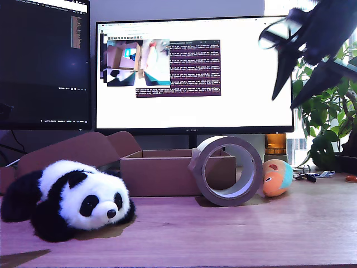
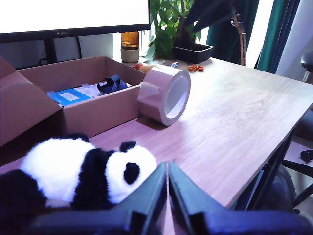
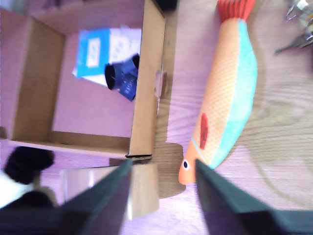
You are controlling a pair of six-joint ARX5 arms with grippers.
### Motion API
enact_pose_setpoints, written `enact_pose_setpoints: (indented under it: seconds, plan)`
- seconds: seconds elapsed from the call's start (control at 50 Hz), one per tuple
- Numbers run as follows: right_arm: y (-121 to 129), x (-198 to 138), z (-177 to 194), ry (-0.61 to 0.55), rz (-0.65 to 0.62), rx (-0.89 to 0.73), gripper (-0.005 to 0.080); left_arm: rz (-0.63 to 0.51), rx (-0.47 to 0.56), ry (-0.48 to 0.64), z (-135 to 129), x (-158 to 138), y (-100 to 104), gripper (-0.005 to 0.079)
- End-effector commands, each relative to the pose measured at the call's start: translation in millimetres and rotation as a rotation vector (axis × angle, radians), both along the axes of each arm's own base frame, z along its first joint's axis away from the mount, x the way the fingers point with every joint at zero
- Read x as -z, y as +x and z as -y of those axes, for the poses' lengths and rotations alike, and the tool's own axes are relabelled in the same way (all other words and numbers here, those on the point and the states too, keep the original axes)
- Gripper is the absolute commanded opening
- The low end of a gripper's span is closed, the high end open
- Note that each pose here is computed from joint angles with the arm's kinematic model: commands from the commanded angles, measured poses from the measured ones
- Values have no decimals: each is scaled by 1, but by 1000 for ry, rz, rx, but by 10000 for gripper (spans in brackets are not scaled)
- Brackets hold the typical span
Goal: Pick up the fish toy and place it inside the cardboard box
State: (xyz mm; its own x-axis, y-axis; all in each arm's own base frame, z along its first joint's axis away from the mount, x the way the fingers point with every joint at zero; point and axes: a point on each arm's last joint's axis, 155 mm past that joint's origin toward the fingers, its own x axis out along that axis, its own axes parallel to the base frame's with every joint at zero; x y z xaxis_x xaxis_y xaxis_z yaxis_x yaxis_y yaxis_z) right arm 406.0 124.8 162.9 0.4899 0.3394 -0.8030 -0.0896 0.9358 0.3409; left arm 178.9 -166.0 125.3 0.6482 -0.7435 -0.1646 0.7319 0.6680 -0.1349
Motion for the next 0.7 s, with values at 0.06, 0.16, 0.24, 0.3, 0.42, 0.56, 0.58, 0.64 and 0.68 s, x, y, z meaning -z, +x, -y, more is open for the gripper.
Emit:
enact_pose_setpoints:
  seconds: [0.06, 0.16, 0.24, 0.3, 0.42, 0.56, 0.58, 0.64, 0.68]
  plan:
    - [13, -8, 1, -35, -17, 16, 495, -19, 1, 18, 0, 11, 0, -12]
    - [18, -6, 2, -68, -57, 3, 525, -18, 1, 18, 0, 11, 0, -12]
    - [22, -2, 7, -102, -90, 18, 593, -19, 0, 18, 0, 11, 0, -12]
    - [24, 3, 8, -126, -110, 15, 606, -18, 0, 18, 0, 11, 0, -12]
    - [29, 12, 13, -171, -146, 23, 606, -18, -5, 19, -1, 11, 1, -12]
    - [37, 23, 12, -180, -165, 23, 607, -18, -6, 19, -1, 11, 1, -12]
    - [38, 24, 13, -181, -168, 24, 607, -19, -6, 20, -1, 12, 1, -12]
    - [40, 29, 12, -184, -174, 26, 609, -19, -6, 20, -1, 12, 1, -12]
    - [41, 32, 12, -185, -179, 25, 612, -18, -7, 19, -1, 11, 1, -12]
